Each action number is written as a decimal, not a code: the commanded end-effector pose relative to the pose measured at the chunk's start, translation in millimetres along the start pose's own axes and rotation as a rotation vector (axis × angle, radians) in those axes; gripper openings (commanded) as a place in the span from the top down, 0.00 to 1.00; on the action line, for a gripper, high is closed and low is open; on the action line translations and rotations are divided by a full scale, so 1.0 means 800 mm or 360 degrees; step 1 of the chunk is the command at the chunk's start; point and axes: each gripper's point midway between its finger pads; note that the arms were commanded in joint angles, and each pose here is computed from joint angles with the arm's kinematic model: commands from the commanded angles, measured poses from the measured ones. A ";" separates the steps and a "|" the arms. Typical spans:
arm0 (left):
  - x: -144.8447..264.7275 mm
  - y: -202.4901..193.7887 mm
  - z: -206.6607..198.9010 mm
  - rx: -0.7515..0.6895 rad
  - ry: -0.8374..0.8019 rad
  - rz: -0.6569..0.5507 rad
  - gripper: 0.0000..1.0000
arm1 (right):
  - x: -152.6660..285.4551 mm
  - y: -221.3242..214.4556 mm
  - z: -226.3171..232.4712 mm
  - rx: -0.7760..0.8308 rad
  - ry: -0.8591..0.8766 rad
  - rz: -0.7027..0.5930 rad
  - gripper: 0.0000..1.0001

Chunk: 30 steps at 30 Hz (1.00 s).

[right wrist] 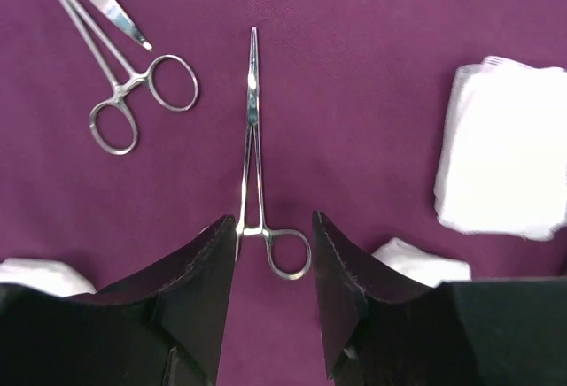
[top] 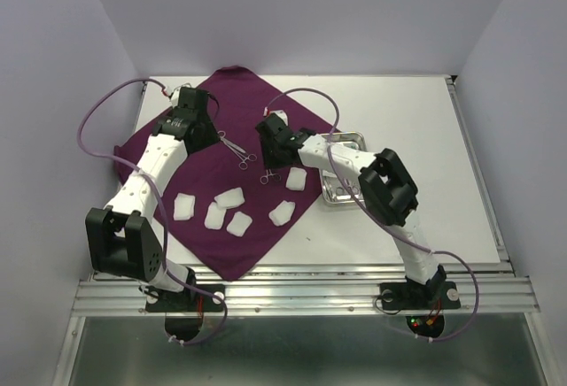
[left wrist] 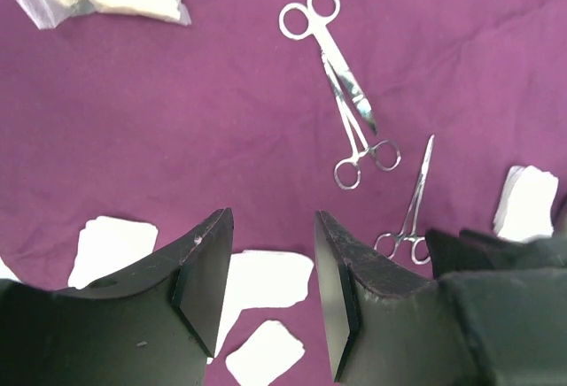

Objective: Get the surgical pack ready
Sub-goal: Place the medical item in the surgical kit, then pick up the medical item from the surgical kit.

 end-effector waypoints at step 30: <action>0.021 -0.013 0.012 -0.0063 -0.0036 -0.0015 0.48 | -0.035 -0.002 0.020 0.0073 -0.0141 -0.0040 0.94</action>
Point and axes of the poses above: each gripper's point midway between its finger pads, its own x axis back along the fingers, its own z axis along the line the jaws close on, y = z × x, and after that the axes turned 9 degrees about -x, right-handed
